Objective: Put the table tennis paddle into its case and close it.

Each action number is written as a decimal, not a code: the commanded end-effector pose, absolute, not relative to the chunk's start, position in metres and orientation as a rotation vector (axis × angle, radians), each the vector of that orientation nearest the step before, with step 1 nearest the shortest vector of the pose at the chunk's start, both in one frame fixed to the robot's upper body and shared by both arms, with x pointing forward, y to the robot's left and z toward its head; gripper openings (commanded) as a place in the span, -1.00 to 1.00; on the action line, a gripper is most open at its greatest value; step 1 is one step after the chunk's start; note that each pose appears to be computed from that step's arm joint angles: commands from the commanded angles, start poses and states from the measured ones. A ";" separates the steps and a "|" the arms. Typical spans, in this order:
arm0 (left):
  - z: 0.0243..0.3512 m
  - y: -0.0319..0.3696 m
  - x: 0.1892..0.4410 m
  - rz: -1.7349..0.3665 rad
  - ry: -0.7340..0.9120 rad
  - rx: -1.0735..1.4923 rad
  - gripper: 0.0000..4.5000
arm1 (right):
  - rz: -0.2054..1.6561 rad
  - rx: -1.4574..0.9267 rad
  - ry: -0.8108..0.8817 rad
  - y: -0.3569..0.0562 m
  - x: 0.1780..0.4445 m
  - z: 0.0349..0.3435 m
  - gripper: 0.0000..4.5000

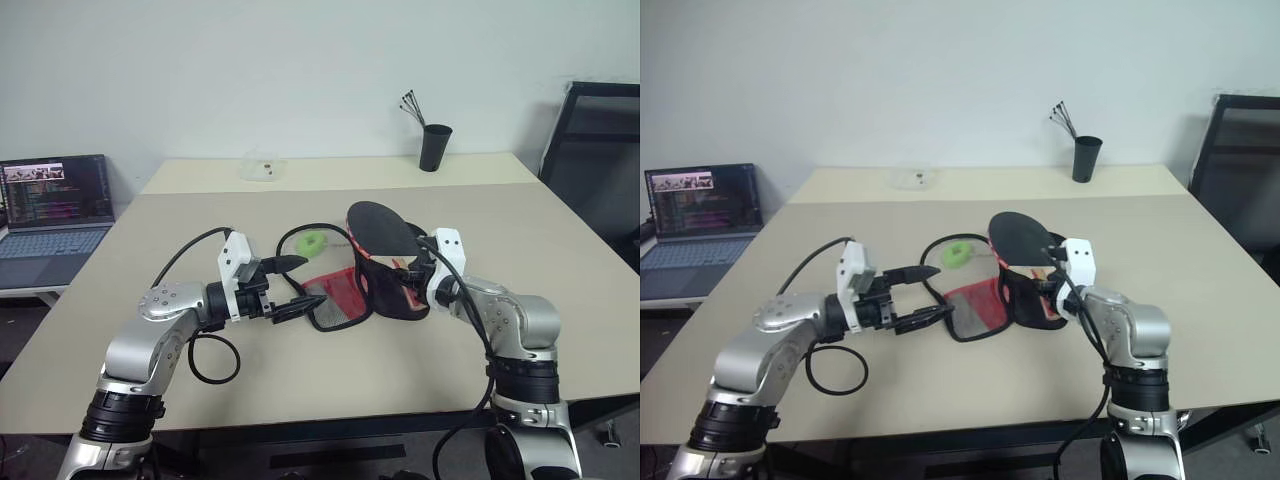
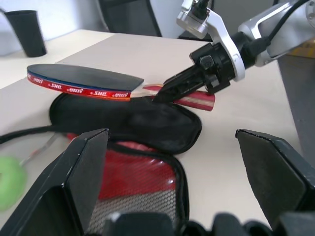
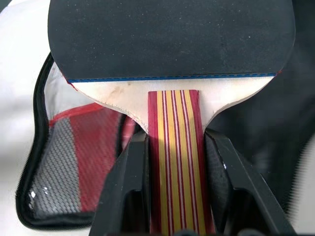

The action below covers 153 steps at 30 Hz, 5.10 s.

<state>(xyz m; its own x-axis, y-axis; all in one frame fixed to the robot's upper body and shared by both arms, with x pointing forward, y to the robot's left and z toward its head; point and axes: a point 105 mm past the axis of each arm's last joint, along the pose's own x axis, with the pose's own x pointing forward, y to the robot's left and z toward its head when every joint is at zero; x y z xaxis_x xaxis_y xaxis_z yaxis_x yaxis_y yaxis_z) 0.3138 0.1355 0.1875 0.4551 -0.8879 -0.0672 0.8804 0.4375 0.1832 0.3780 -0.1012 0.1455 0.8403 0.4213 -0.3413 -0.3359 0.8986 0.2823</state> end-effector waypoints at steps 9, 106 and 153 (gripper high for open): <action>0.203 0.132 0.308 -1.097 -0.104 0.232 1.00 | 0.269 0.130 0.347 -0.114 0.407 0.141 -0.50; 0.226 -0.038 0.415 -1.160 -0.206 0.367 -0.99 | 0.543 -0.303 0.171 -0.227 0.294 0.242 1.00; 0.227 0.146 0.331 -1.061 -0.088 0.220 -1.00 | 0.573 -0.022 0.463 -0.156 0.426 0.104 0.71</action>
